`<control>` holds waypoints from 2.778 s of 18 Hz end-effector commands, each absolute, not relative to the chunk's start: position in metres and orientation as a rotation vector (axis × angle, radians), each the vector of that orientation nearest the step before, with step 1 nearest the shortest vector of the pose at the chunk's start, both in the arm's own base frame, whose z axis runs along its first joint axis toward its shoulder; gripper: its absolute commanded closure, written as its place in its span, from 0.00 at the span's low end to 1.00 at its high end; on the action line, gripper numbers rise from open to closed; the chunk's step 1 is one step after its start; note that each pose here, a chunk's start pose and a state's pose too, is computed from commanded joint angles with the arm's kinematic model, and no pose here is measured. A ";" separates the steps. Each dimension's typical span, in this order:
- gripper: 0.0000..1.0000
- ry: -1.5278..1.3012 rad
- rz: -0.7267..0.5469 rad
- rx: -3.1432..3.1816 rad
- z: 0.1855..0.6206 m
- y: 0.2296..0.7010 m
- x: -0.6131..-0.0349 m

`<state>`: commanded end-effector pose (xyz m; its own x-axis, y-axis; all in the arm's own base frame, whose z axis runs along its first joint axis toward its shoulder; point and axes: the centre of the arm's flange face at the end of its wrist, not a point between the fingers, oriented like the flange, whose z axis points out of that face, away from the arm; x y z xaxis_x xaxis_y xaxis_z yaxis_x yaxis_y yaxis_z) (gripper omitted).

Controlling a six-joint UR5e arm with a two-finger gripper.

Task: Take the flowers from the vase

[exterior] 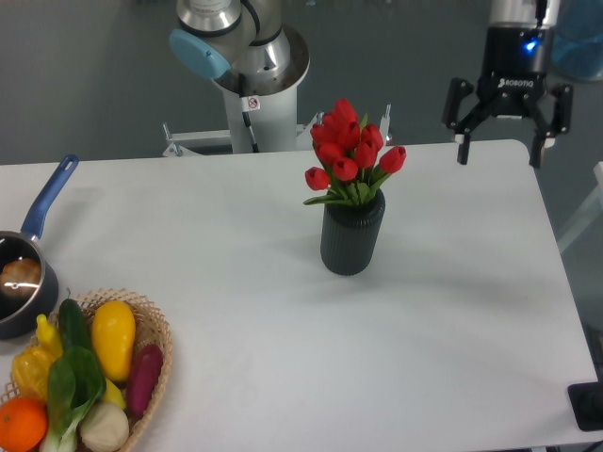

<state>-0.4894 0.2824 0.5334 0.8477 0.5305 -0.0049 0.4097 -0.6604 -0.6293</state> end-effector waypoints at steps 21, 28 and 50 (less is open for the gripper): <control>0.00 -1.135 0.084 -2.803 0.490 0.377 -0.421; 0.00 -1.399 0.040 -2.694 0.471 0.380 -0.441; 0.00 -0.589 -0.107 -2.622 0.458 0.307 -0.517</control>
